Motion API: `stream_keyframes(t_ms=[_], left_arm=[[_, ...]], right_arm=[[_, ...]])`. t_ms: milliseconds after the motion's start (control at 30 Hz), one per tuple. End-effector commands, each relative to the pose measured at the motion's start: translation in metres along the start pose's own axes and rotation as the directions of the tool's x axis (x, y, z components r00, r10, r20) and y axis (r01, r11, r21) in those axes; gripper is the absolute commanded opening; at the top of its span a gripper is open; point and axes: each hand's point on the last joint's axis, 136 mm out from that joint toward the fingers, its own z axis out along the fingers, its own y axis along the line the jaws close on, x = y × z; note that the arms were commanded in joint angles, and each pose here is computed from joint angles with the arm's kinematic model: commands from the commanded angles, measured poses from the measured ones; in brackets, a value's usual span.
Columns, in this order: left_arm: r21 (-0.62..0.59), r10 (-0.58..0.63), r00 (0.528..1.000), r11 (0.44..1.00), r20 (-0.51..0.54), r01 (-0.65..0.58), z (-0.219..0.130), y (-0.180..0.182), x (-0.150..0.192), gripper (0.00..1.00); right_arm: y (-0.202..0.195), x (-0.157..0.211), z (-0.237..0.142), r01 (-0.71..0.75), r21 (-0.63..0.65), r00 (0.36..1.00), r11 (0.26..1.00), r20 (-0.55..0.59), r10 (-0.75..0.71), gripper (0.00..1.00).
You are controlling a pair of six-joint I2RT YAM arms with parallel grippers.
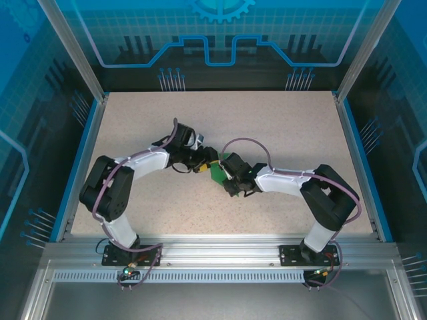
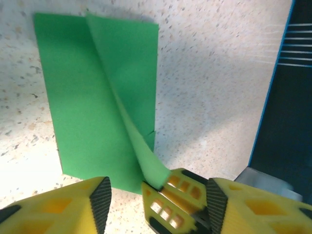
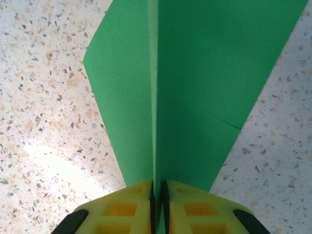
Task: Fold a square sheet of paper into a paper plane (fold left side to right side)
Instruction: Fourth fold the wing at the center of the table.
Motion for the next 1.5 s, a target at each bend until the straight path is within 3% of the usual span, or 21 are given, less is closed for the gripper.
stream_keyframes(t_ms=[0, 200, 367, 567, 967, 1467], left_arm=[[0.016, 0.036, 0.998, 0.999, 0.053, -0.037, -0.03, -0.012, -0.008, 0.62], [-0.018, 0.008, 0.998, 1.0, 0.055, -0.007, -0.035, 0.006, -0.005, 0.61], [0.002, -0.037, 0.999, 0.999, 0.001, 0.037, -0.014, 0.019, 0.003, 0.5], [-0.008, -0.036, 0.997, 0.999, -0.071, 0.035, 0.016, 0.019, 0.013, 0.44], [-0.024, -0.048, 0.989, 0.999, -0.138, 0.045, 0.052, 0.016, 0.017, 0.43], [-0.093, -0.096, 0.984, 0.992, -0.149, 0.082, 0.067, 0.032, 0.016, 0.44]], right_arm=[[0.009, -0.003, 0.002, -0.007, -0.052, 1.0, 0.999, -0.003, 0.007, 0.13], [0.016, -0.009, -0.004, -0.044, -0.139, 0.999, 0.989, 0.016, 0.047, 0.13], [0.018, -0.01, -0.005, -0.081, -0.194, 0.996, 0.978, 0.01, 0.084, 0.13], [0.017, -0.007, -0.002, -0.128, -0.232, 0.991, 0.964, -0.004, 0.131, 0.13], [0.014, 0.004, 0.005, -0.2, -0.289, 0.98, 0.936, -0.041, 0.197, 0.13], [0.014, 0.006, 0.009, -0.252, -0.334, 0.968, 0.908, -0.075, 0.241, 0.14]])
